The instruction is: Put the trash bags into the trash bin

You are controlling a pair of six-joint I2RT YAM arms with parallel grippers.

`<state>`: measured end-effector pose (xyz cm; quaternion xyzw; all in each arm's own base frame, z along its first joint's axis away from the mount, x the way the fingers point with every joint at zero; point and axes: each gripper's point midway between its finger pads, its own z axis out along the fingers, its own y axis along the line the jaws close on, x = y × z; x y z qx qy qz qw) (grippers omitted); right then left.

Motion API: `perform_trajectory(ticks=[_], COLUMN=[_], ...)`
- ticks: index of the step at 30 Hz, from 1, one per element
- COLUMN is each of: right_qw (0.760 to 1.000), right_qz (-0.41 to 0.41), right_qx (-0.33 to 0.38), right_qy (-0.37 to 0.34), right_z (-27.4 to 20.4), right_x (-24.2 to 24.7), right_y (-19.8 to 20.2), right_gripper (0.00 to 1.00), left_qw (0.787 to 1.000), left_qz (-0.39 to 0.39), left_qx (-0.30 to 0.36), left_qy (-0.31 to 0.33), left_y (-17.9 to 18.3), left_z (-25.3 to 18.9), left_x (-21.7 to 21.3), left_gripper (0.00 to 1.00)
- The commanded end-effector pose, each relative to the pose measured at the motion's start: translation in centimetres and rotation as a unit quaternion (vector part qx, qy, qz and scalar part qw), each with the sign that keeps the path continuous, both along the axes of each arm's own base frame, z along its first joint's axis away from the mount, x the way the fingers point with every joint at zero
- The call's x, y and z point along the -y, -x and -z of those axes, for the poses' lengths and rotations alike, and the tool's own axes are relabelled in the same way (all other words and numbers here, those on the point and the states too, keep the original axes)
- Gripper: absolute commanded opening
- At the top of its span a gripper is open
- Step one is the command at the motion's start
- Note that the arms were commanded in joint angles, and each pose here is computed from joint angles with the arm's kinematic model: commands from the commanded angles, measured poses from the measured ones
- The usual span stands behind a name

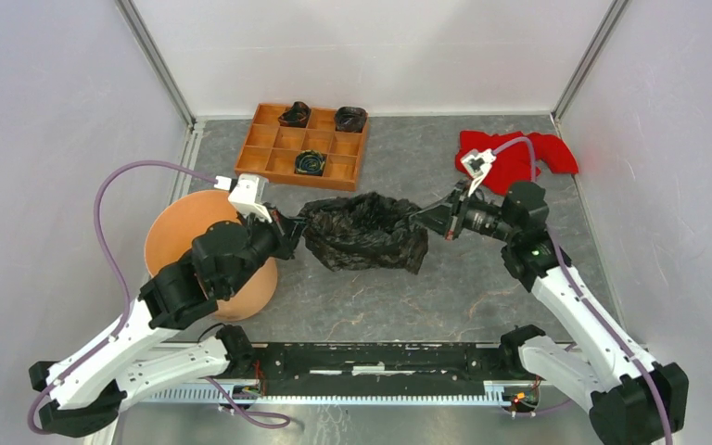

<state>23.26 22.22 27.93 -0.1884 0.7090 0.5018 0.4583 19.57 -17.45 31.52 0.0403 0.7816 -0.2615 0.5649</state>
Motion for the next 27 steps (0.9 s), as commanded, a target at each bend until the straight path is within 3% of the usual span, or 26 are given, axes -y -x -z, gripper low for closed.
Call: perform_trajectory(ticks=[1, 4, 7, 11, 14, 17, 20, 27], right_qw=[0.991, 0.991, 0.994, 0.986, 0.971, 0.952, 0.940, 0.931], right_qz=[-0.093, -0.088, 0.061, 0.135, 0.155, 0.184, 0.208, 0.219], right_qx=[0.073, 0.092, 0.083, 0.028, -0.006, -0.005, 0.010, -0.017], right_qy=[-0.060, -0.037, 0.038, 0.097, 0.180, 0.244, 0.271, 0.293], right_z=[-7.3, -8.9, -7.4, -0.6, 4.4, 6.3, 6.4, 9.3], right_x=[-3.4, -3.7, 0.0, 3.1, 4.7, 7.0, 8.6, 9.9], right_y=[3.2, 3.0, -0.8, -2.9, -3.5, -3.5, -3.0, -1.6], right_gripper=[0.14, 0.09, 0.07, 0.40, 0.55, 0.71, 0.81, 0.82], left_qw=[0.999, 0.999, 0.998, 0.996, 0.996, 0.997, 0.996, 0.976], left_qz=[0.023, -0.004, -0.044, -0.044, -0.002, 0.045, 0.093, 0.127], left_qx=[0.015, 0.017, 0.033, 0.074, 0.087, 0.068, 0.015, -0.142], left_qy=[-0.030, -0.037, -0.035, -0.008, 0.014, 0.019, -0.005, -0.102], left_y=[-0.2, -0.6, -0.5, -0.2, -0.2, -0.9, -2.4, -5.6], left_z=[-2.0, -2.8, -4.4, -9.7, -13.4, -14.3, -11.5, 3.3], left_x=[0.7, -0.4, -2.8, -3.6, -1.3, 2.6, 8.1, 18.9], left_gripper=[0.02, 0.02, 0.02, 0.02, 0.02, 0.02, 0.02, 0.02])
